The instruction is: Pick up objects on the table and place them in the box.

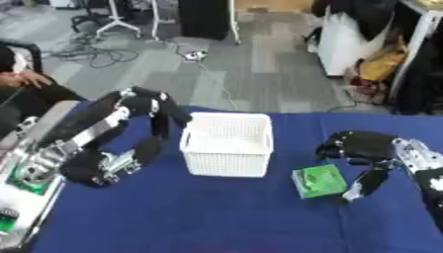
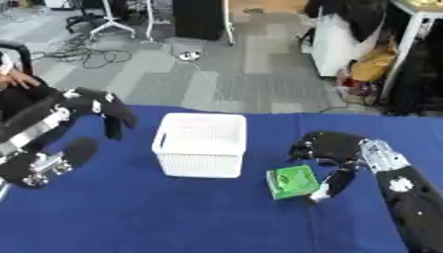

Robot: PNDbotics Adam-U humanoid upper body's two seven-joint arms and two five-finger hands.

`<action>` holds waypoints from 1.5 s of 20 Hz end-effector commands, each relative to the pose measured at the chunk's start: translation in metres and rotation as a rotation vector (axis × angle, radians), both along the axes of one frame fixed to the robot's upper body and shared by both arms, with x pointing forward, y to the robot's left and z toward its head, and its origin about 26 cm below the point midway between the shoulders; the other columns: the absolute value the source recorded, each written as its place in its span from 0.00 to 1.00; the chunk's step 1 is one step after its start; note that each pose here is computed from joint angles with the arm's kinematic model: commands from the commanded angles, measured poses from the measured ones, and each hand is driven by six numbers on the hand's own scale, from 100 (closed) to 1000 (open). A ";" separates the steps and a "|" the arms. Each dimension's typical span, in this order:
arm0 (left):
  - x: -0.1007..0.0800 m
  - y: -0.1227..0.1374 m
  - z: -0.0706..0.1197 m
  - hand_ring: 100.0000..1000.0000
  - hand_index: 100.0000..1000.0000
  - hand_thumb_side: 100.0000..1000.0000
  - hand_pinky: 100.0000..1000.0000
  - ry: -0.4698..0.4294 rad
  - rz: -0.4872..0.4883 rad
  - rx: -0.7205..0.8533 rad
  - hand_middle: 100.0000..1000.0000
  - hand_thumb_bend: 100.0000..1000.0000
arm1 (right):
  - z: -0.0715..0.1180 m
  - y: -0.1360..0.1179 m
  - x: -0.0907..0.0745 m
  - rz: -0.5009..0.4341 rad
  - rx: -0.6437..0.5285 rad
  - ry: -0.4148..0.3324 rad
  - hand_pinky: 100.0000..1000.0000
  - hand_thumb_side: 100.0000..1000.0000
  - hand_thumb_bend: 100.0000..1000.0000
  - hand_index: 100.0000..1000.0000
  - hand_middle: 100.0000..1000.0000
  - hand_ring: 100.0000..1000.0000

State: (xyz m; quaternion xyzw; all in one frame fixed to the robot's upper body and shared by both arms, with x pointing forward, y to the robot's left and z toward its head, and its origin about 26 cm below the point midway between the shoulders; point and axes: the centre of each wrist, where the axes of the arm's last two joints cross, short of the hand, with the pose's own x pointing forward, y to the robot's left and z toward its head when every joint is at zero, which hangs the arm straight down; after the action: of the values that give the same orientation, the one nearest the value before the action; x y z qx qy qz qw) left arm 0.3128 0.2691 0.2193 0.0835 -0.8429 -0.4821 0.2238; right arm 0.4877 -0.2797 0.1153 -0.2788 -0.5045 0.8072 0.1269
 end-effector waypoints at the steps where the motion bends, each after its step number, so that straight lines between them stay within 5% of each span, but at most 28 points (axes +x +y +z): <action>1: -0.001 0.001 0.009 0.41 0.75 1.00 0.30 -0.028 -0.003 0.025 0.53 0.03 | 0.013 0.001 0.004 -0.011 -0.001 -0.016 0.85 1.00 0.73 0.85 0.80 0.73; 19: -0.001 -0.001 0.010 0.41 0.75 1.00 0.30 -0.029 -0.013 0.022 0.53 0.03 | -0.003 -0.003 0.003 -0.073 -0.029 0.066 0.84 1.00 0.72 0.84 0.80 0.73; 30: -0.001 -0.003 0.011 0.41 0.75 1.00 0.30 -0.033 -0.022 0.015 0.53 0.03 | 0.006 0.002 0.007 -0.089 -0.011 0.038 0.84 1.00 0.72 0.84 0.80 0.73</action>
State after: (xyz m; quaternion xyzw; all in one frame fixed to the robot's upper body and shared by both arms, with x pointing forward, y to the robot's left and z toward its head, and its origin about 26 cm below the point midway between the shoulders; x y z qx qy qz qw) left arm 0.3135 0.2665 0.2209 0.0785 -0.8429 -0.4849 0.2196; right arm 0.4893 -0.2797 0.1029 -0.2670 -0.4804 0.8153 0.1822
